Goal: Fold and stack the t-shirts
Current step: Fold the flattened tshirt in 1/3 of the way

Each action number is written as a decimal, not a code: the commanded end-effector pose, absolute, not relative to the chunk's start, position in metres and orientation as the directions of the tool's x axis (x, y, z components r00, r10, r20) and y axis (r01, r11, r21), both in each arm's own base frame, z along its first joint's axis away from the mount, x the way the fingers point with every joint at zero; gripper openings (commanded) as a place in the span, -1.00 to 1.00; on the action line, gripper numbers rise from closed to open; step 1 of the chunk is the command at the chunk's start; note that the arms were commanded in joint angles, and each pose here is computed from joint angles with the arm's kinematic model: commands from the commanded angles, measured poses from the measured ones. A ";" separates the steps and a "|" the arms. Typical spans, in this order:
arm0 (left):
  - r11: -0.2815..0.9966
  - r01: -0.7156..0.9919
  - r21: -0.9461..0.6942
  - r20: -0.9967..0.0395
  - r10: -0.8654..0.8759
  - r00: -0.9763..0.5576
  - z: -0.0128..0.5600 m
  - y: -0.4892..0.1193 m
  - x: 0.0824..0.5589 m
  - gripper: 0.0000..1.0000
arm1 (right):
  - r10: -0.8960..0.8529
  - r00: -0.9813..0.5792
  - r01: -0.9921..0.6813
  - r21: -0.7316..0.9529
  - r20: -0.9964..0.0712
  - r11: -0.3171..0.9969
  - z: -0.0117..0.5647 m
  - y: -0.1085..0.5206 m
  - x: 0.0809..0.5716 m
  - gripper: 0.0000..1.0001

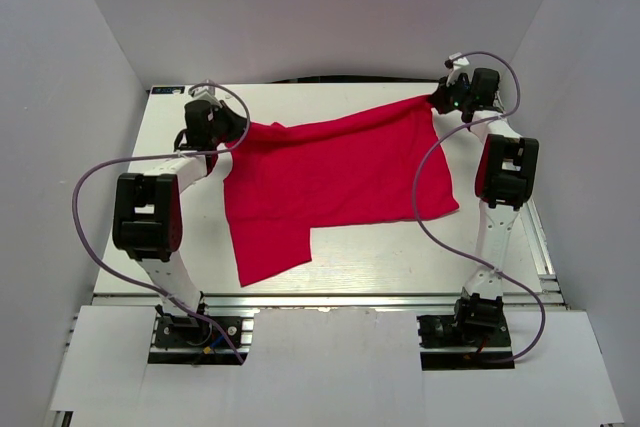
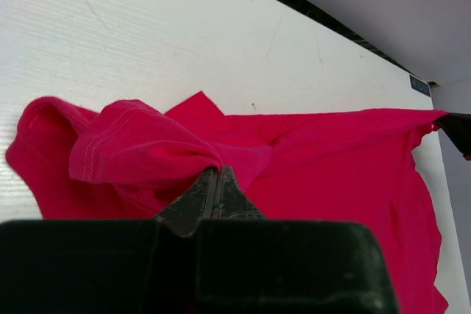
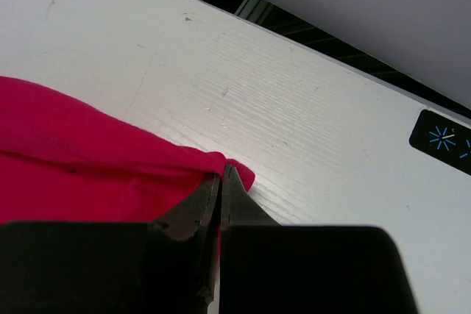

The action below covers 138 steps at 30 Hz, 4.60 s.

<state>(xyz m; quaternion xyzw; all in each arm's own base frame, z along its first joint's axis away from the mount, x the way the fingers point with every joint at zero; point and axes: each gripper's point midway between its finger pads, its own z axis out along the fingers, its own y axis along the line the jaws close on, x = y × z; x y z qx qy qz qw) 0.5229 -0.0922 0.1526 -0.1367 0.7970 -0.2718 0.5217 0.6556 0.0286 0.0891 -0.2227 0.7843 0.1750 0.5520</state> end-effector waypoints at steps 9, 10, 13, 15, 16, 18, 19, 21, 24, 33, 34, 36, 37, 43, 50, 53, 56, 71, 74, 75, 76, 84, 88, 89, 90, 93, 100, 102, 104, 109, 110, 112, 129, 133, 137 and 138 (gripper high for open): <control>0.814 0.088 -0.574 -0.781 -0.512 -0.358 0.188 -0.086 0.499 -1.00 | -0.116 -0.172 -0.606 0.012 -0.978 0.796 0.148 0.022 0.643 -1.00; 0.815 0.089 -0.573 -0.783 -0.511 -0.354 0.189 -0.085 0.499 -1.00 | -0.114 -0.161 -0.611 0.009 -0.980 0.791 0.151 0.020 0.641 -1.00; 0.818 0.092 -0.568 -0.789 -0.510 -0.343 0.196 -0.084 0.496 -1.00 | -0.113 -0.152 -0.627 0.007 -0.982 0.779 0.154 0.019 0.634 -1.00; 0.819 0.090 -0.566 -0.791 -0.509 -0.340 0.197 -0.083 0.495 -1.00 | -0.124 -0.154 -0.641 0.003 -0.980 0.767 0.151 0.020 0.629 -1.00; 0.817 0.090 -0.569 -0.788 -0.511 -0.342 0.197 -0.084 0.492 -1.00 | -0.128 -0.160 -0.646 0.006 -0.979 0.763 0.149 0.020 0.627 -1.00; 0.816 0.089 -0.572 -0.787 -0.514 -0.342 0.198 -0.084 0.490 -1.00 | -0.131 -0.182 -0.655 0.021 -0.974 0.756 0.145 0.020 0.623 -1.00; 0.816 0.089 -0.571 -0.788 -0.514 -0.339 0.200 -0.083 0.487 -1.00 | -0.137 -0.184 -0.658 0.018 -0.973 0.753 0.144 0.019 0.621 -1.00; 0.817 0.080 -0.572 -0.784 -0.514 -0.349 0.195 -0.083 0.482 -1.00 | -0.135 -0.203 -0.659 0.033 -0.970 0.752 0.140 0.018 0.615 -1.00; 0.815 0.072 -0.575 -0.775 -0.514 -0.369 0.187 -0.084 0.476 -1.00 | -0.144 -0.227 -0.659 0.043 -0.963 0.751 0.132 0.017 0.609 -1.00; 0.817 0.054 -0.574 -0.756 -0.503 -0.418 0.163 -0.086 0.475 -1.00 | -0.167 -0.290 -0.661 0.072 -0.942 0.747 0.110 0.016 0.600 -1.00; 0.817 0.052 -0.574 -0.754 -0.503 -0.423 0.161 -0.086 0.475 -1.00 | -0.166 -0.301 -0.658 0.079 -0.939 0.749 0.107 0.016 0.599 -1.00; 0.816 0.056 -0.576 -0.751 -0.500 -0.432 0.159 -0.087 0.476 -1.00 | -0.172 -0.307 -0.661 0.080 -0.936 0.747 0.104 0.016 0.598 -1.00; 0.815 0.059 -0.576 -0.750 -0.498 -0.435 0.159 -0.088 0.476 -1.00 | -0.175 -0.315 -0.661 0.083 -0.933 0.746 0.103 0.016 0.596 -1.00; 0.826 0.042 -0.563 -0.747 -0.486 -0.455 0.150 -0.086 0.468 -1.00 | -0.182 -0.313 -0.664 0.077 -0.932 0.744 0.103 0.014 0.592 -1.00; 0.827 0.029 -0.562 -0.737 -0.485 -0.470 0.145 -0.086 0.473 -1.00 | -0.175 -0.360 -0.661 0.118 -0.916 0.741 0.097 0.014 0.594 -1.00; 0.831 0.029 -0.556 -0.743 -0.481 -0.465 0.147 -0.085 0.476 -1.00 | -0.186 -0.361 -0.667 0.113 -0.914 0.736 0.096 0.012 0.598 -1.00; 0.834 0.025 -0.551 -0.747 -0.480 -0.460 0.148 -0.083 0.478 -1.00 | -0.203 -0.369 -0.678 0.113 -0.907 0.726 0.096 0.014 0.599 -1.00; 0.834 0.032 -0.551 -0.752 -0.480 -0.451 0.154 -0.084 0.482 -1.00 | -0.291 -0.406 -0.734 0.119 -0.866 0.668 0.083 0.033 0.576 -1.00; 0.834 0.035 -0.551 -0.755 -0.480 -0.446 0.157 -0.084 0.483 -1.00 | -0.316 -0.407 -0.741 0.109 -0.857 0.662 0.079 0.037 0.573 -1.00; 0.835 0.036 -0.550 -0.756 -0.479 -0.446 0.157 -0.084 0.484 -1.00 | -0.321 -0.408 -0.741 0.105 -0.855 0.663 0.078 0.037 0.573 -1.00; 0.833 0.035 -0.552 -0.754 -0.481 -0.446 0.157 -0.084 0.484 -1.00 | -0.332 -0.405 -0.743 0.095 -0.852 0.662 0.077 0.037 0.573 -1.00; 0.836 0.036 -0.547 -0.760 -0.478 -0.439 0.161 -0.083 0.483 -1.00 | -0.398 -0.424 -0.731 0.047 -0.813 0.681 0.064 0.027 0.567 -1.00; 0.841 0.033 -0.541 -0.767 -0.476 -0.431 0.164 -0.079 0.484 -1.00 | -0.418 -0.425 -0.712 0.012 -0.803 0.702 0.062 0.019 0.570 -1.00; 0.841 0.031 -0.540 -0.767 -0.476 -0.431 0.164 -0.079 0.484 -1.00 | -0.422 -0.420 -0.710 0.002 -0.804 0.704 0.064 0.018 0.571 -1.00; 0.842 0.030 -0.538 -0.768 -0.475 -0.429 0.165 -0.078 0.483 -1.00 | -0.423 -0.427 -0.706 0.002 -0.799 0.709 0.061 0.016 0.570 -1.00; 0.848 0.028 -0.530 -0.774 -0.469 -0.426 0.165 -0.073 0.482 -1.00 | -0.445 -0.401 -0.699 -0.047 -0.800 0.714 0.065 0.011 0.573 -1.00; 0.849 0.012 -0.528 -0.778 -0.477 -0.408 0.171 -0.062 0.482 -1.00 | -0.510 -0.305 -0.665 -0.203 -0.804 0.718 0.088 -0.002 0.587 -1.00; 0.851 0.013 -0.526 -0.781 -0.477 -0.403 0.173 -0.060 0.482 -1.00 | -0.523 -0.266 -0.652 -0.248 -0.809 0.716 0.099 -0.005 0.594 -1.00; 0.851 0.017 -0.525 -0.782 -0.474 -0.405 0.174 -0.060 0.483 -1.00 | -0.526 -0.242 -0.643 -0.271 -0.815 0.716 0.107 -0.007 0.598 -1.00; 0.846 0.024 -0.532 -0.774 -0.475 -0.418 0.171 -0.063 0.483 -1.00 | -0.518 -0.221 -0.649 -0.272 -0.826 0.711 0.113 -0.002 0.599 -1.00; 0.846 0.025 -0.532 -0.775 -0.475 -0.417 0.171 -0.063 0.483 -1.00 | -0.517 -0.221 -0.651 -0.270 -0.827 0.709 0.113 -0.002 0.598 -1.00; 0.848 0.026 -0.530 -0.776 -0.473 -0.418 0.171 -0.063 0.483 -1.00 | -0.516 -0.216 -0.660 -0.266 -0.829 0.703 0.113 0.000 0.594 -1.00; 0.848 0.030 -0.529 -0.781 -0.473 -0.407 0.177 -0.062 0.488 -1.00 | -0.638 0.044 -0.409 -0.597 -0.769 0.690 0.192 -0.022 0.664 -1.00; 0.847 0.032 -0.531 -0.780 -0.474 -0.408 0.177 -0.063 0.487 -1.00 | -0.674 0.106 -0.426 -0.646 -0.731 0.634 0.193 -0.008 0.668 -1.00; 0.846 0.032 -0.533 -0.779 -0.475 -0.409 0.176 -0.063 0.486 -1.00 | -0.679 0.143 -0.468 -0.654 -0.720 0.595 0.185 0.007 0.659 -1.00; 0.846 0.033 -0.533 -0.779 -0.474 -0.410 0.175 -0.064 0.485 -1.00 | -0.681 0.142 -0.472 -0.654 -0.718 0.591 0.183 0.008 0.657 -1.00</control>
